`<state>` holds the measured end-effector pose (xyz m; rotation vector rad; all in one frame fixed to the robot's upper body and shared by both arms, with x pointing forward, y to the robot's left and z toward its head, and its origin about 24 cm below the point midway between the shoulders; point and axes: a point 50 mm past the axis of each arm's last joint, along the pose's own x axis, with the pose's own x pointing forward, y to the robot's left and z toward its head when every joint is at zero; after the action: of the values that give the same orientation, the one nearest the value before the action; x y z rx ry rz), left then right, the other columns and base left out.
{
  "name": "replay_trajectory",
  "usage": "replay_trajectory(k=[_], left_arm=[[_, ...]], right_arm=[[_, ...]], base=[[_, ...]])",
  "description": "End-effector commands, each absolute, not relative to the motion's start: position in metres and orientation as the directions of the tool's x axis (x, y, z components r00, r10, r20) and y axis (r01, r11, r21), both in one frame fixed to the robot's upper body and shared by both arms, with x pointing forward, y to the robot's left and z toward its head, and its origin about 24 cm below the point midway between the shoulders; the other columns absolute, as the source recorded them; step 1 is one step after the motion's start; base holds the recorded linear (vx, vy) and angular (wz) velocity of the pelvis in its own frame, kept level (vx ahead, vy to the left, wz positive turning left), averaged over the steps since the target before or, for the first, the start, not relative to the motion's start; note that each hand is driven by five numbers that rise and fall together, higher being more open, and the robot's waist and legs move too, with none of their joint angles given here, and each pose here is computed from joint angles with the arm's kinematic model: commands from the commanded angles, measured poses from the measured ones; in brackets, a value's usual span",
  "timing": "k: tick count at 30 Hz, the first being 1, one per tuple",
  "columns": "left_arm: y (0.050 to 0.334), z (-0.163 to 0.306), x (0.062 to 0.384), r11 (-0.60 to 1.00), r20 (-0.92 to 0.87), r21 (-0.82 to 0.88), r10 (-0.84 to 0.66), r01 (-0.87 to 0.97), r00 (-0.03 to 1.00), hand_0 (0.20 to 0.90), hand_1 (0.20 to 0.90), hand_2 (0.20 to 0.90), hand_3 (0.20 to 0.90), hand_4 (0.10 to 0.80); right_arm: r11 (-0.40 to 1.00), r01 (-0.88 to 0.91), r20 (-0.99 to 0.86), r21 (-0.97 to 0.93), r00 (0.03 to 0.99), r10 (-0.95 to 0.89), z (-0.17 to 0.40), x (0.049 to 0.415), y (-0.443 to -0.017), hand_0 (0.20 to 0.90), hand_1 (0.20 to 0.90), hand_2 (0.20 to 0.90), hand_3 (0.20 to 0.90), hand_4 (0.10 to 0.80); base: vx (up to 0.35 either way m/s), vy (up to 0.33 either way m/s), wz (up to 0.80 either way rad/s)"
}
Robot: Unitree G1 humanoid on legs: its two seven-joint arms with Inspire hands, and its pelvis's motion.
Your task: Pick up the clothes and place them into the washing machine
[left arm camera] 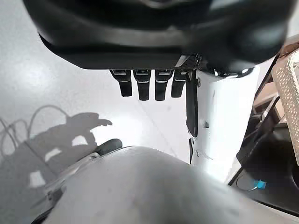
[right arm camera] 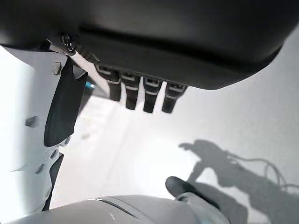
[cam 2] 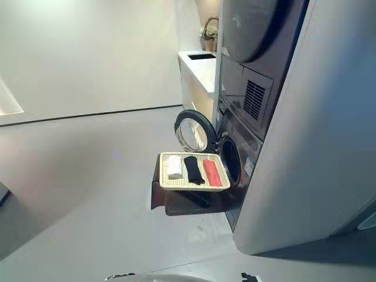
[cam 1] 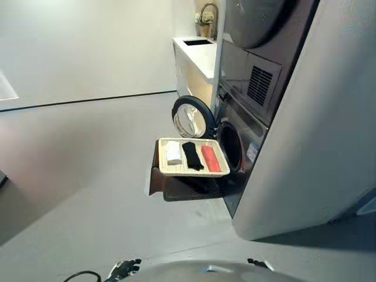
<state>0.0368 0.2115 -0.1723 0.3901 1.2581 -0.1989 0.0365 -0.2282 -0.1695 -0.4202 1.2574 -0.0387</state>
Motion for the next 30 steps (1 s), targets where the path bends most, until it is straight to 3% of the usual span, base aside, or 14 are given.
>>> replay_trajectory(k=[1, 30], left_arm=[[0.1954, -0.1718, 0.0658, 0.920, -0.929, 0.178, 0.041, 0.350, 0.367, 0.900, 0.900, 0.900, 0.900, 0.800], [0.1893, -0.1731, 0.0662, 0.932, -0.936, 0.155, 0.032, 0.329, 0.350, 0.900, 0.900, 0.900, 0.900, 0.800]], right_arm=[[0.911, -0.235, -0.911, -0.339, 0.325, -0.255, -0.1686, 0.0483, -0.2302, 0.900, 0.900, 0.900, 0.900, 0.800], [0.933, -0.164, -0.924, -0.321, 0.271, -0.270, -0.1697, 0.0395, -0.2324, 0.900, 0.900, 0.900, 0.900, 0.800]], base=[[0.000, 0.000, 0.00], [0.000, 0.000, 0.00]])
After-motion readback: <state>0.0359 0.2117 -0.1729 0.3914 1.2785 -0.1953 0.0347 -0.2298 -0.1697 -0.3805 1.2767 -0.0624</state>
